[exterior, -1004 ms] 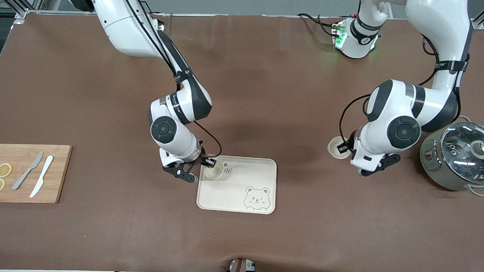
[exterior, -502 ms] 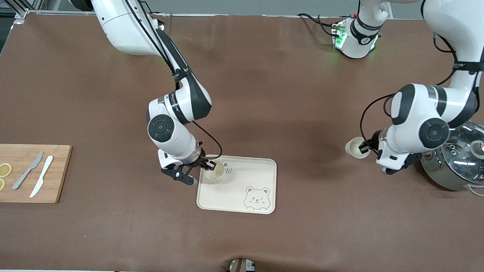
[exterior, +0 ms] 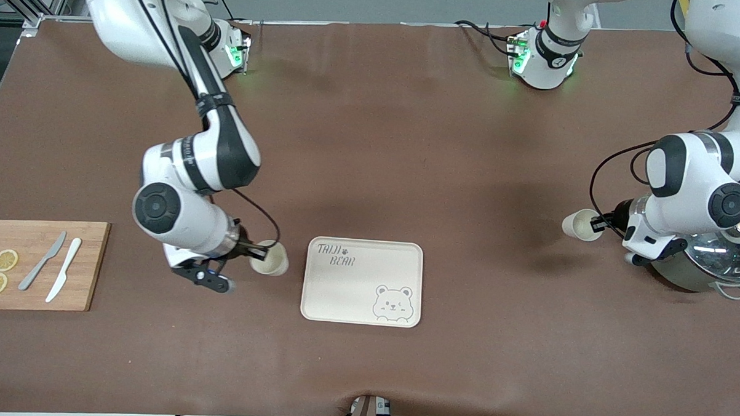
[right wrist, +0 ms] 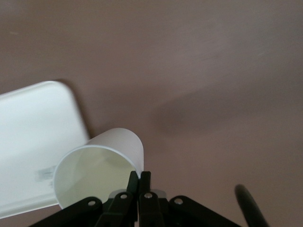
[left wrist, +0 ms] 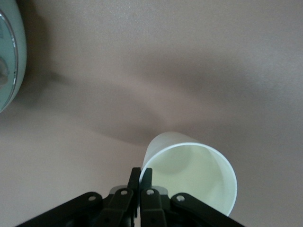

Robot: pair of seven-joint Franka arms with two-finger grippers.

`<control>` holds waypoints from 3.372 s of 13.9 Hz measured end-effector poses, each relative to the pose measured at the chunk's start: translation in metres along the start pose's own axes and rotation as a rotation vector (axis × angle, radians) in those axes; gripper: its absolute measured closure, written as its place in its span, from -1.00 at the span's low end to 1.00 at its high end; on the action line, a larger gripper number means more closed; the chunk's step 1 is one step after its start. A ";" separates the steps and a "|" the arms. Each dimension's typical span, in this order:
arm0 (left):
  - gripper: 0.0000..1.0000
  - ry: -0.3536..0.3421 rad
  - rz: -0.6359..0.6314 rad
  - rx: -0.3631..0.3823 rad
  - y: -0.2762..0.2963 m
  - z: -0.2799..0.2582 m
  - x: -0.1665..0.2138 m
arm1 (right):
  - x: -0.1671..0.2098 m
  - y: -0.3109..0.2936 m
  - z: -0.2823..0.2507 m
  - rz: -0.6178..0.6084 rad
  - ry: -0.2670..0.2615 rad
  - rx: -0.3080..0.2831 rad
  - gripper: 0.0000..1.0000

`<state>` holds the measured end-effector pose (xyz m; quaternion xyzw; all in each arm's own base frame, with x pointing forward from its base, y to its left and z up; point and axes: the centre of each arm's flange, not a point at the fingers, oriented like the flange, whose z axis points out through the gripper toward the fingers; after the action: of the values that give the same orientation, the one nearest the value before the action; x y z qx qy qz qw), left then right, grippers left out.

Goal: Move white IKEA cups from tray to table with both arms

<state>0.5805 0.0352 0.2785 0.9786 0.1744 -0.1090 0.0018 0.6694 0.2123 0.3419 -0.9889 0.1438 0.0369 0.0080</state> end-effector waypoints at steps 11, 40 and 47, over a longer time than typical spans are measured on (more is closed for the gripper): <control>0.94 0.131 0.187 -0.044 0.042 0.036 -0.015 | 0.009 0.266 0.063 -0.287 -0.049 -0.005 0.96; -1.00 0.061 0.229 -0.016 0.077 -0.134 -0.041 | 0.080 0.273 -0.115 -0.417 0.051 0.010 -1.00; -1.00 0.072 0.232 0.002 0.067 -0.193 -0.077 | 0.028 0.274 -0.279 -0.442 0.073 0.020 -1.00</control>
<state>0.5737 -0.0460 0.4816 0.9955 0.0598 -0.0732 0.0072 0.6376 -0.0657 0.6166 -0.9969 -0.0757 -0.0031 0.0207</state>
